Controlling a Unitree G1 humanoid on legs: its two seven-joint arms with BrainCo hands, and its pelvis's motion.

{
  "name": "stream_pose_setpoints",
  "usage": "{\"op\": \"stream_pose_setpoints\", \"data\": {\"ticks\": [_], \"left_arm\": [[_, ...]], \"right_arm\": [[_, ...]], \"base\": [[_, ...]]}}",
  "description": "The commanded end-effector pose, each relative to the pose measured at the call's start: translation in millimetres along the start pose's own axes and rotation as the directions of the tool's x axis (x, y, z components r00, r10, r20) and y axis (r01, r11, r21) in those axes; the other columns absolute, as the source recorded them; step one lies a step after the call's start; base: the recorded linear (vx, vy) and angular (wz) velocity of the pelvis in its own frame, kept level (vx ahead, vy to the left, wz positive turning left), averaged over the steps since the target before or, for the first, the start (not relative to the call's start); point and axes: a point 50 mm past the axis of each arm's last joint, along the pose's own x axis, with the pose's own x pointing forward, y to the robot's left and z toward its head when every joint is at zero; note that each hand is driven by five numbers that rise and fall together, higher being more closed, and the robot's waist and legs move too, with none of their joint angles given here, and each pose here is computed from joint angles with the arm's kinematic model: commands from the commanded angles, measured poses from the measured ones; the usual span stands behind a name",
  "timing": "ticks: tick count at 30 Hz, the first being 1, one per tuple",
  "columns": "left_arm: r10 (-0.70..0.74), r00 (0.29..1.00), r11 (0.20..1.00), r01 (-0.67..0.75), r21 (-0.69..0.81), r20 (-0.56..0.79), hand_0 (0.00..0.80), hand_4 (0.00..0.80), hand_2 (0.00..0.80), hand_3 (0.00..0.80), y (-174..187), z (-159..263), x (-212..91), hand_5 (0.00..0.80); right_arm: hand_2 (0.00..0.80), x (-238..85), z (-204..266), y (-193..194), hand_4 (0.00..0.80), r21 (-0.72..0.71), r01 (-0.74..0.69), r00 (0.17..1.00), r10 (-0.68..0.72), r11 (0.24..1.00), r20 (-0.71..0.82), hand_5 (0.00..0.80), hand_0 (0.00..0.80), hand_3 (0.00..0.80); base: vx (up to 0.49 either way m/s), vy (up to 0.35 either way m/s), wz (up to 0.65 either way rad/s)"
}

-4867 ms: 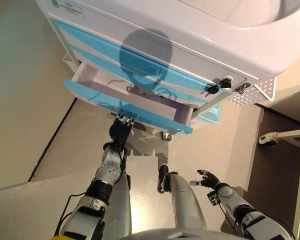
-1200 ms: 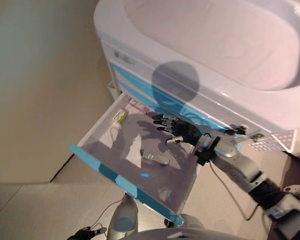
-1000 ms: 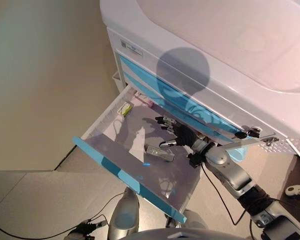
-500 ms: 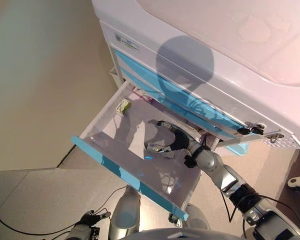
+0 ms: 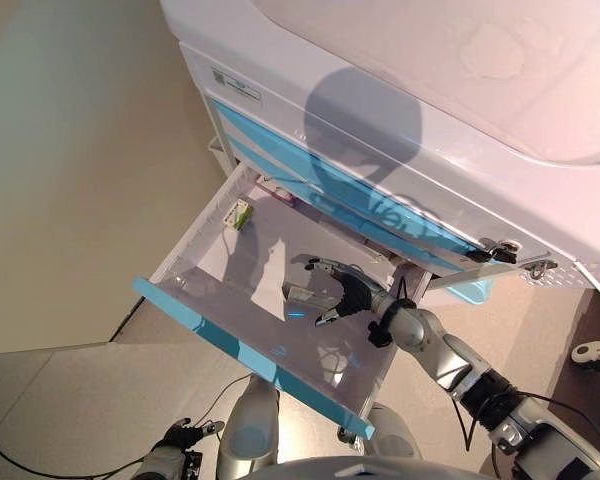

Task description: Open the drawer and pick up the medicine

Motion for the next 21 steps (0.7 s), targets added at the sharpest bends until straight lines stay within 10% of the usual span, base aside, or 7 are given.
{"op": "stream_pose_setpoints", "data": {"ticks": [1,16,18,21], "left_arm": [[0.021,0.998,0.999,-0.022,-0.028,-0.065,0.000,0.000,0.000,0.000,-0.3,-10.8,-0.4,0.000],[0.011,1.000,1.000,-0.011,-0.008,-0.019,0.000,0.000,0.000,0.000,-9.5,2.1,0.4,0.000],[0.004,1.000,1.000,-0.004,0.001,-0.013,0.000,0.000,0.000,0.000,-12.3,3.2,0.3,0.000],[0.002,1.000,1.000,-0.002,0.006,-0.008,0.000,0.000,0.000,0.000,-12.3,4.4,0.4,0.000]], "right_arm": [[0.000,8.4,23.9,6.6,0.000,-0.063,0.003,0.995,0.004,0.998,0.102,0.000,0.000,0.000],[0.000,32.9,-5.3,55.4,0.000,-0.270,-0.129,0.990,0.110,0.954,-0.084,0.000,0.000,0.000],[0.530,33.7,-12.4,62.4,0.530,-0.280,-0.154,0.984,0.123,0.948,-0.125,0.530,0.530,0.530],[0.618,35.1,-14.5,64.8,0.618,-0.286,-0.160,0.983,0.125,0.945,-0.137,0.618,0.618,0.618]], "base": [[-0.042,0.011,-0.18],[-0.018,-0.001,-0.07],[0.000,0.000,0.00],[0.002,0.000,0.01]]}}
